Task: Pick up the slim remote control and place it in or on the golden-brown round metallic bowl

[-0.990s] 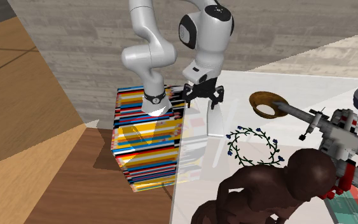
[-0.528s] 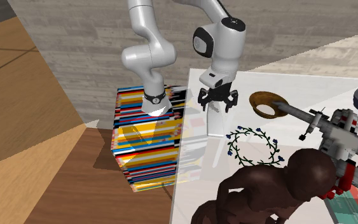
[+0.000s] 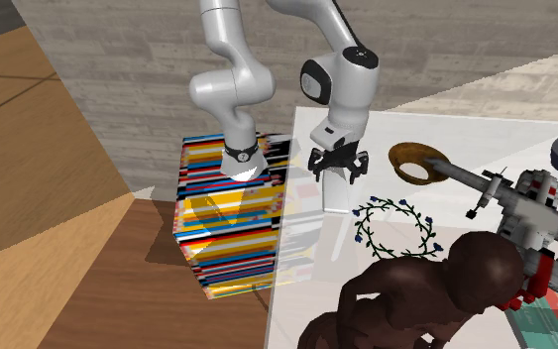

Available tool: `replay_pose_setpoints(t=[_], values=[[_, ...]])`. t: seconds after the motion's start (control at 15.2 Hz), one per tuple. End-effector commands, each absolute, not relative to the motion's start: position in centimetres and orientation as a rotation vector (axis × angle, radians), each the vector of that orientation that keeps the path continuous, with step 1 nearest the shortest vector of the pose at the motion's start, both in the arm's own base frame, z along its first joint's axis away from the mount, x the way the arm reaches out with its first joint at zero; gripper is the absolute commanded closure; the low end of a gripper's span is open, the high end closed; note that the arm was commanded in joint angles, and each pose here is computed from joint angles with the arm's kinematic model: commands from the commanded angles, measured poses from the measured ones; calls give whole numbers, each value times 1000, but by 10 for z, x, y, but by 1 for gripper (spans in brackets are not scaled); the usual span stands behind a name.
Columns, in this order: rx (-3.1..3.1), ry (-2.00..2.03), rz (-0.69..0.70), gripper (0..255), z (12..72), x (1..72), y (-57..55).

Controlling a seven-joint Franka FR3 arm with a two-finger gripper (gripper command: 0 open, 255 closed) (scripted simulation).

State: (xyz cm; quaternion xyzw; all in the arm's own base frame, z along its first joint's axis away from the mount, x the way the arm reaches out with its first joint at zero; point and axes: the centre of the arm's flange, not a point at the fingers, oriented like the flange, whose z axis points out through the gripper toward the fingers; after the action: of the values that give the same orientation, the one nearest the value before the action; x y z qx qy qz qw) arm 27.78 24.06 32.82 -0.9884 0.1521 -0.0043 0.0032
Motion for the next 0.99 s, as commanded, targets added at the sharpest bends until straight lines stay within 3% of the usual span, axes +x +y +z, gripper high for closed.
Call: replay_pose_setpoints(t=[0.0, 0.26, 0.33, 0.92], values=[[-3098, 477, -14, 0, 327, 278, 241], [-3098, 477, -14, 0, 328, 278, 241], [-3098, 477, -14, 255, 328, 278, 241], [-3098, 477, -14, 255, 327, 278, 241]])
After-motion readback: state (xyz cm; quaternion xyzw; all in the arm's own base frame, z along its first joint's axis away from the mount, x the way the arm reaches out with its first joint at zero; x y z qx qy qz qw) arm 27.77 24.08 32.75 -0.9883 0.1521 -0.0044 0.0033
